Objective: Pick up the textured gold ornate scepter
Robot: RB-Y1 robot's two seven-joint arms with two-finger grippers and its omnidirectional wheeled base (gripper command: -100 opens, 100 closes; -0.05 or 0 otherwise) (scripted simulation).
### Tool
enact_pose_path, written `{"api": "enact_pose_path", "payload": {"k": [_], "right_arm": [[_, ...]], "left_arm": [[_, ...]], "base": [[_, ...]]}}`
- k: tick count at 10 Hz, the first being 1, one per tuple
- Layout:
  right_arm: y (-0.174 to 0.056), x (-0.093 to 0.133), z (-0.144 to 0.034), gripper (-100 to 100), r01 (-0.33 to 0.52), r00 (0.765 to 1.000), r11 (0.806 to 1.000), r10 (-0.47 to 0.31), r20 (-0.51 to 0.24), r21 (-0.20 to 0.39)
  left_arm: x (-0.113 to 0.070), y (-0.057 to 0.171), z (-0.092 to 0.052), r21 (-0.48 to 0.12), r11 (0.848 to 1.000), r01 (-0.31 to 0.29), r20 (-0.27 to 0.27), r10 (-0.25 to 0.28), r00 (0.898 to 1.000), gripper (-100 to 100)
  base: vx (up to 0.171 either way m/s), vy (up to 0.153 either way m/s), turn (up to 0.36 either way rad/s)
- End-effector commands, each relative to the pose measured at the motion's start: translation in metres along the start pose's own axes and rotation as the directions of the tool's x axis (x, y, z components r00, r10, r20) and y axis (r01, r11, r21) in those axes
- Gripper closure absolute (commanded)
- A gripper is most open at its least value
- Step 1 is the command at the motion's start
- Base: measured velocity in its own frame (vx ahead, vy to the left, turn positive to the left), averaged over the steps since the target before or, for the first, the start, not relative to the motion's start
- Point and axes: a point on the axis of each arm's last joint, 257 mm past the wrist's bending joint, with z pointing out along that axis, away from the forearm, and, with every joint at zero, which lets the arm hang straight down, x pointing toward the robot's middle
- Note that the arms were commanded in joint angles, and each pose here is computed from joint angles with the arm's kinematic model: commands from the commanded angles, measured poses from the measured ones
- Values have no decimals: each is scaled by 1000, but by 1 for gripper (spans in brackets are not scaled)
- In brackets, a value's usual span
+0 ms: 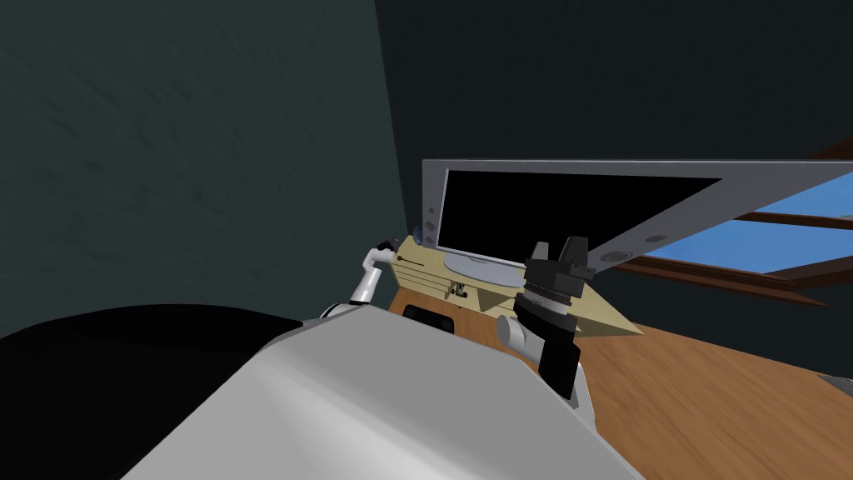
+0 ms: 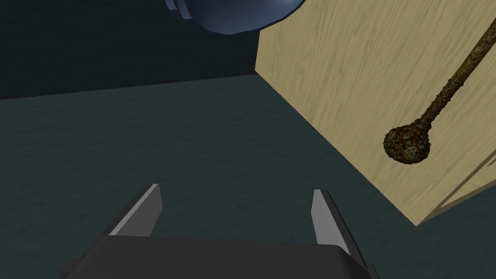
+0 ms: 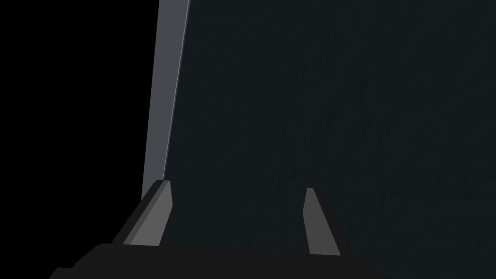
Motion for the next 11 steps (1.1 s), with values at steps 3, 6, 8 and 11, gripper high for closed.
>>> {"api": "enact_pose_path", "payload": {"k": [3, 6, 8, 11], "right_arm": [[0, 0, 0, 0, 0, 1000, 1000, 0, 0, 0], [0, 0, 0, 0, 0, 1000, 1000, 0, 0, 0], [0, 0, 0, 0, 0, 1000, 1000, 0, 0, 0], [0, 0, 0, 0, 0, 1000, 1000, 0, 0, 0]], "left_arm": [[2, 34, 11, -106, 994, -9, 5, 10, 1000, -100], [6, 81, 18, -250, 968, -31, 3, 32, 999, -100], [8, 107, 18, -327, 944, -43, 0, 46, 999, -100], [14, 152, 14, -453, 889, -71, -17, 71, 997, -100]], "base": [[34, -3, -25], [56, 5, -39], [64, 5, -44], [70, 11, -55]]}}
